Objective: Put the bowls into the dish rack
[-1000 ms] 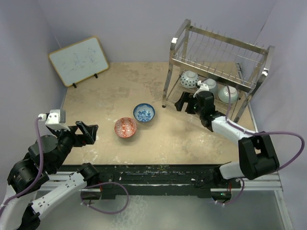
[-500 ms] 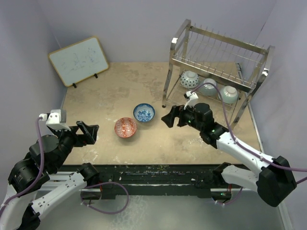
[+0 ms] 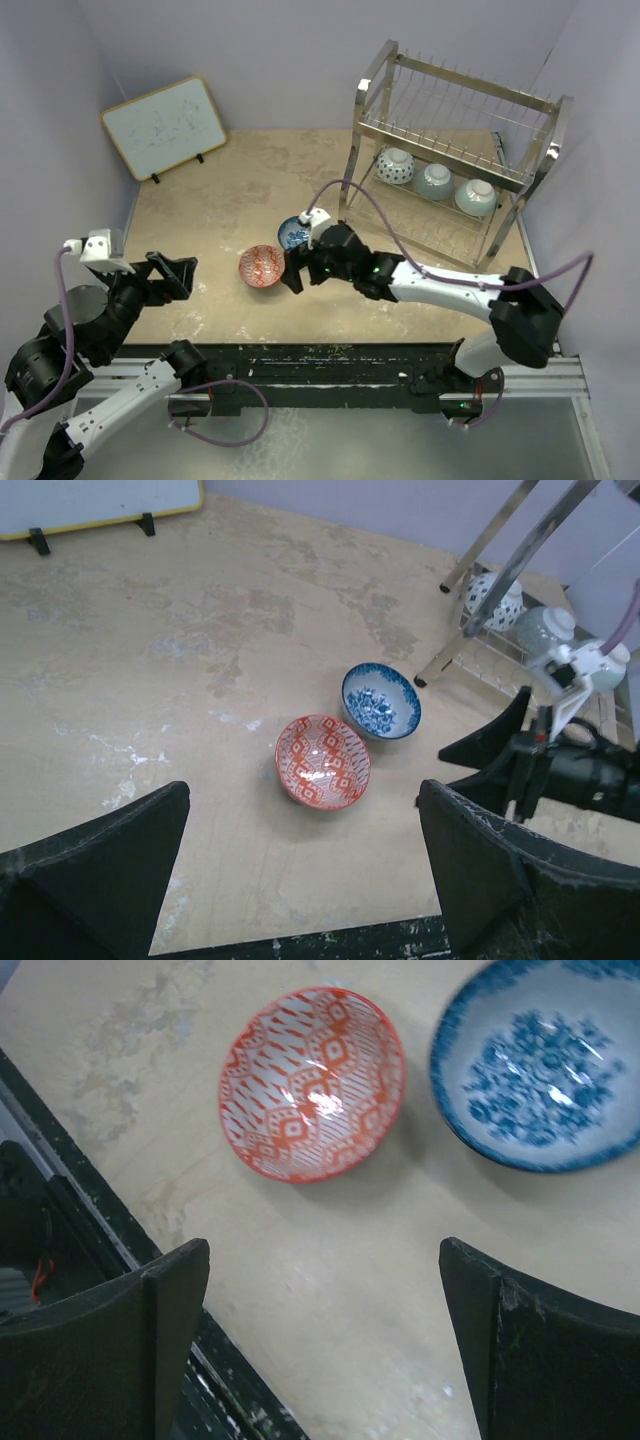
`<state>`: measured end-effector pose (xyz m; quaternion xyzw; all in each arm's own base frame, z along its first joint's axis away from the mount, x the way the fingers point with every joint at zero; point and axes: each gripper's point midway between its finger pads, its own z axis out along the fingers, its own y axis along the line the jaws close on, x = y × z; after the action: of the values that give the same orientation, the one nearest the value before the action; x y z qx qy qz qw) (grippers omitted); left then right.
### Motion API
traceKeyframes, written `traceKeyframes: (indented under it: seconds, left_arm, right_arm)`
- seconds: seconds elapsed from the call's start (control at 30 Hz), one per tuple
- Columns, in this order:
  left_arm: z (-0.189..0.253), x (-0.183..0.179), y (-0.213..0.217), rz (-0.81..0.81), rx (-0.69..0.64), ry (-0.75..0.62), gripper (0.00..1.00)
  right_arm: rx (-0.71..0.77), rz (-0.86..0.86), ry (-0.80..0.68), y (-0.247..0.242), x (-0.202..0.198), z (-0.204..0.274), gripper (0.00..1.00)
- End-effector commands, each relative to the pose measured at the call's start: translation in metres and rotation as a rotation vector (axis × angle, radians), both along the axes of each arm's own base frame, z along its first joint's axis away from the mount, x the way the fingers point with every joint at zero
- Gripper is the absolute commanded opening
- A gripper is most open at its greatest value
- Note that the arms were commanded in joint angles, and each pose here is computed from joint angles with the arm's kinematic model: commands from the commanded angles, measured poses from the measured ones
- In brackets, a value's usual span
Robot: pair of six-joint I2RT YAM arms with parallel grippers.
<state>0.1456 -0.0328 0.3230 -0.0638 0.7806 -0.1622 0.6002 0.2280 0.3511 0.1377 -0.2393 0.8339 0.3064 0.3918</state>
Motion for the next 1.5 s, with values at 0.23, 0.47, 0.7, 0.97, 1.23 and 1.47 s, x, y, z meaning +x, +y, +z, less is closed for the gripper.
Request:
traceKeyframes:
  seconds: [0.23, 0.47, 0.7, 0.97, 1.23, 1.47]
  left_arm:
    - [0.036, -0.013, 0.027, 0.061, -0.052, -0.098, 0.99]
    - [0.029, -0.018, 0.033, 0.072, -0.063, -0.093, 0.99]
    - [0.025, -0.016, 0.031, 0.074, -0.058, -0.082, 0.99]
    - [0.023, -0.015, 0.031, 0.075, -0.054, -0.078, 0.99]
    - [0.023, -0.017, 0.032, 0.075, -0.06, -0.08, 0.99]
    - [0.024, -0.018, 0.033, 0.075, -0.062, -0.084, 0.99]
  right_arm:
    - [-0.011, 0.195, -0.135, 0.12, -0.006, 0.024, 0.89]
    - [-0.146, 0.229, -0.103, 0.135, -0.008, -0.029, 0.85]
    - [-0.218, 0.22, -0.11, 0.133, -0.005, -0.052, 0.69]
    - [-0.249, 0.229, -0.12, 0.133, -0.002, -0.066, 0.46]
    - [-0.265, 0.235, -0.117, 0.135, -0.003, -0.074, 0.44]
    - [-0.248, 0.243, -0.121, 0.138, -0.01, -0.063, 0.24]
